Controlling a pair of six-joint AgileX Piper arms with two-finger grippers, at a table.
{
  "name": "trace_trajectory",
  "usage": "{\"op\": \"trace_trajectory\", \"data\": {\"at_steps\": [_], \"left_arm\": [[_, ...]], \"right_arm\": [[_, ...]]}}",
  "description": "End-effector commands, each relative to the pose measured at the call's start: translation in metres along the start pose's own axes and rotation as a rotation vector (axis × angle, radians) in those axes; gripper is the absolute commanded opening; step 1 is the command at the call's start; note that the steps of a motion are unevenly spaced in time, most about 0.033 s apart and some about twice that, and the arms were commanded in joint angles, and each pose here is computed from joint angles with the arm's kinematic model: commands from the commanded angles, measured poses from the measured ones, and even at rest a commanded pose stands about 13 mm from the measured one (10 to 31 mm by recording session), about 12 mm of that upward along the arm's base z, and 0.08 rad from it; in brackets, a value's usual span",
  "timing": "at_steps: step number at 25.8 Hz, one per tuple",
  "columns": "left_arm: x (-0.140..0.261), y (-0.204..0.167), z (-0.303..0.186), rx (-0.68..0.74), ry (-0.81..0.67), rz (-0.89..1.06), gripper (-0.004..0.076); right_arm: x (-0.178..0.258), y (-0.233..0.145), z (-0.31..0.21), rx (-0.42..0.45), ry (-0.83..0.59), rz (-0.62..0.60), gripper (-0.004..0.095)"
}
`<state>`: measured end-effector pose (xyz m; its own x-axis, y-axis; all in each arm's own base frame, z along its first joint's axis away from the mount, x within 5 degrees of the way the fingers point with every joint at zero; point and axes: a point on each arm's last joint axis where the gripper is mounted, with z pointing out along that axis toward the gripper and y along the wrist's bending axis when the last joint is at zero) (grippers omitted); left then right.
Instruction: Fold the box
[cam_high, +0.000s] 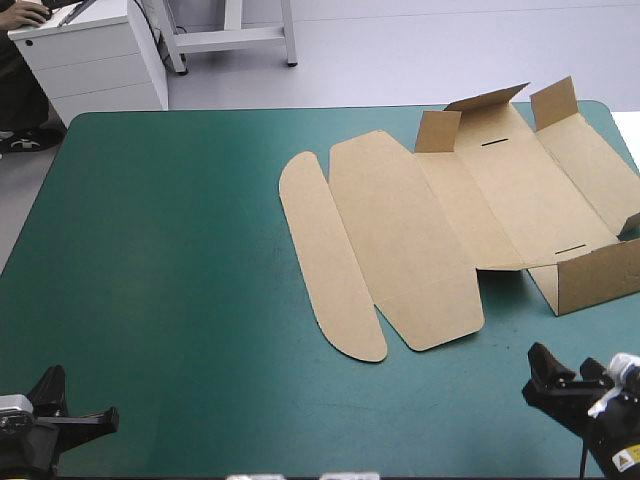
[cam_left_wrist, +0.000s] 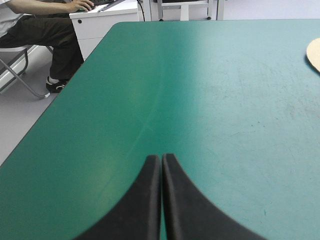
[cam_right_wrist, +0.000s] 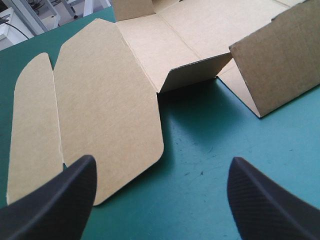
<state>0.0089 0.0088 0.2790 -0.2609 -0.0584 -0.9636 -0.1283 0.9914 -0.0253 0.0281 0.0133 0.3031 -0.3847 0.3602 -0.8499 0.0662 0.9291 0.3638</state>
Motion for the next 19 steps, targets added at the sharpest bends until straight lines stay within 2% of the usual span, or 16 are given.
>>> {"op": "trace_trajectory", "data": {"at_steps": [1,10,14,19], "left_arm": [[-0.012,-0.001,-0.007,0.014,-0.110,-0.006,-0.0010],[-0.012,-0.001,-0.007,0.014,-0.110,-0.006,-0.0010],[-0.012,-0.001,-0.007,0.014,-0.110,-0.006,-0.0010],[-0.012,-0.001,-0.007,0.014,-0.110,-0.006,-0.0010]], "right_arm": [[-0.039,0.010,0.009,-0.018,-0.072,0.113,0.0756],[-0.098,0.016,0.071,0.020,-0.055,0.470,0.0760],[-0.097,0.008,0.112,0.099,0.066,0.639,0.0760],[-0.089,0.002,0.153,0.148,0.166,0.834,0.0760]]}}
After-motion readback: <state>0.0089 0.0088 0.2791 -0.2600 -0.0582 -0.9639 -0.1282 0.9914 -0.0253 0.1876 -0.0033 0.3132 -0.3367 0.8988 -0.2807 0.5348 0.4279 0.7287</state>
